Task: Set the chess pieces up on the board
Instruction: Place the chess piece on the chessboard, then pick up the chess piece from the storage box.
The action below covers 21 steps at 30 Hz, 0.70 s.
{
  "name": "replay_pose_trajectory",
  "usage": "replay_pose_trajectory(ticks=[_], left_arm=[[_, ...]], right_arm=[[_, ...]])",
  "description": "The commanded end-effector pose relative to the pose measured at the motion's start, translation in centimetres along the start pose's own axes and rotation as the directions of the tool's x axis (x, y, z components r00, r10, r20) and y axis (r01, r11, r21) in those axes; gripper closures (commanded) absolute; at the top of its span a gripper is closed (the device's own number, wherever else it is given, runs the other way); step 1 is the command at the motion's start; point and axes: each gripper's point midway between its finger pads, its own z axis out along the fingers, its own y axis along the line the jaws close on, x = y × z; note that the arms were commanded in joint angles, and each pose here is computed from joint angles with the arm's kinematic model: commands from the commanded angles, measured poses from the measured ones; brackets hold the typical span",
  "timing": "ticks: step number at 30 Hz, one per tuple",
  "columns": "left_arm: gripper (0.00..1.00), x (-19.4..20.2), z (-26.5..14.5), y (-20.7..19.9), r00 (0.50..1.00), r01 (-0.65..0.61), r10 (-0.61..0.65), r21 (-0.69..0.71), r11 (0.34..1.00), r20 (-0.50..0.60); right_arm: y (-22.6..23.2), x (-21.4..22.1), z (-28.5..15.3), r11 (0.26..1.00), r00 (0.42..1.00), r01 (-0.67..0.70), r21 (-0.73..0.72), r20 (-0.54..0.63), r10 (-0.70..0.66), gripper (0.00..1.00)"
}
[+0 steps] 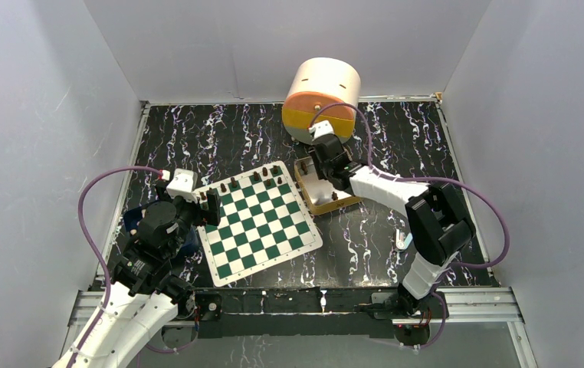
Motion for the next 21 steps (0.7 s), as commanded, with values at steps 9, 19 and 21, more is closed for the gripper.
replay_pose_trajectory(ticks=[9,19,21], left_arm=[[0.12,-0.4,0.1,0.0,1.000,-0.002,0.002,-0.002,1.000,0.012],[0.12,-0.3,0.1,0.0,1.000,-0.004,0.004,0.001,1.000,0.007],[0.12,-0.3,0.1,0.0,1.000,-0.004,0.004,0.002,1.000,0.009]], right_arm=[[-4.5,1.9,3.1,0.991,0.994,-0.105,0.085,-0.016,0.107,0.60],[-4.8,4.4,4.6,0.988,0.988,-0.125,0.086,-0.079,0.131,0.63],[-4.8,4.7,4.8,0.988,0.987,-0.128,0.084,-0.088,0.135,0.63]])
